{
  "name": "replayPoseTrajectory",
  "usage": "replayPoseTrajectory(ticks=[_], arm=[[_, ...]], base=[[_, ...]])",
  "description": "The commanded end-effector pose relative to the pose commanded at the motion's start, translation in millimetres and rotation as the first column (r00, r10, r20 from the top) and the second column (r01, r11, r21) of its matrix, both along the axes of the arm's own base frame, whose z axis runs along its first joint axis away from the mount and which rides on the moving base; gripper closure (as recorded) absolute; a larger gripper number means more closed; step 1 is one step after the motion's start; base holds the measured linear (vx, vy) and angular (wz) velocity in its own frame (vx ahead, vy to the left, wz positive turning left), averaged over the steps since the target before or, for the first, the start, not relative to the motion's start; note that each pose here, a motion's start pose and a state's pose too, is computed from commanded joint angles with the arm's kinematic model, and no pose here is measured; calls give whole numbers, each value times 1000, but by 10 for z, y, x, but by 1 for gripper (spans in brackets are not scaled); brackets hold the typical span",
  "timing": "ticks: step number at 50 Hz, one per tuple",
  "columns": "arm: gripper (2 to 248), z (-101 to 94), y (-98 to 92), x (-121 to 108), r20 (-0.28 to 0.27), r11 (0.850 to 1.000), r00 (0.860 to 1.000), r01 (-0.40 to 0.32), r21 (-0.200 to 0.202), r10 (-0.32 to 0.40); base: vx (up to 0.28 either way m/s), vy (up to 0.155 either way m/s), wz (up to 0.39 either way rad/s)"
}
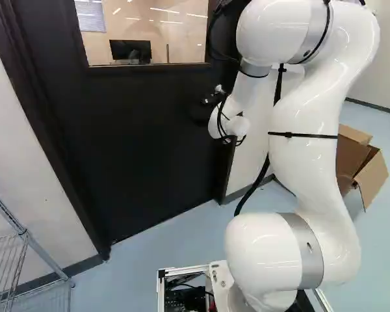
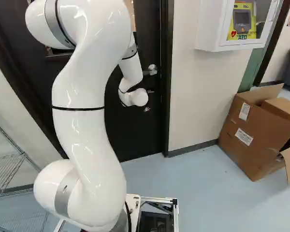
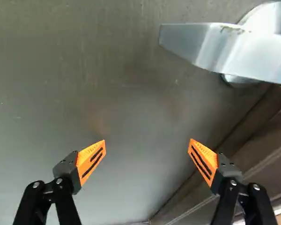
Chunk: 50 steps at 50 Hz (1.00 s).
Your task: Open the door and move inside
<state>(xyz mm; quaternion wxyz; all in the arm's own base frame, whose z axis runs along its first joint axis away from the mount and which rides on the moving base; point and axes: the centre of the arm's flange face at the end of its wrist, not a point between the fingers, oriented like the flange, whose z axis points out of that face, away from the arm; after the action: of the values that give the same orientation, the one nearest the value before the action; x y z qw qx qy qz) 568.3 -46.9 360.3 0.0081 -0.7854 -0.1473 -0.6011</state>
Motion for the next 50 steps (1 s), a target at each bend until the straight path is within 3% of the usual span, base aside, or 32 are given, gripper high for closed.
replayPoseTrajectory(ticks=[26,50], arm=[[3,-79,20,515,35,999,999,-41,-20,41],[3,-155,86,1012,80,1000,997,-10,3,10]], base=[[0,0,0],[0,0,0]])
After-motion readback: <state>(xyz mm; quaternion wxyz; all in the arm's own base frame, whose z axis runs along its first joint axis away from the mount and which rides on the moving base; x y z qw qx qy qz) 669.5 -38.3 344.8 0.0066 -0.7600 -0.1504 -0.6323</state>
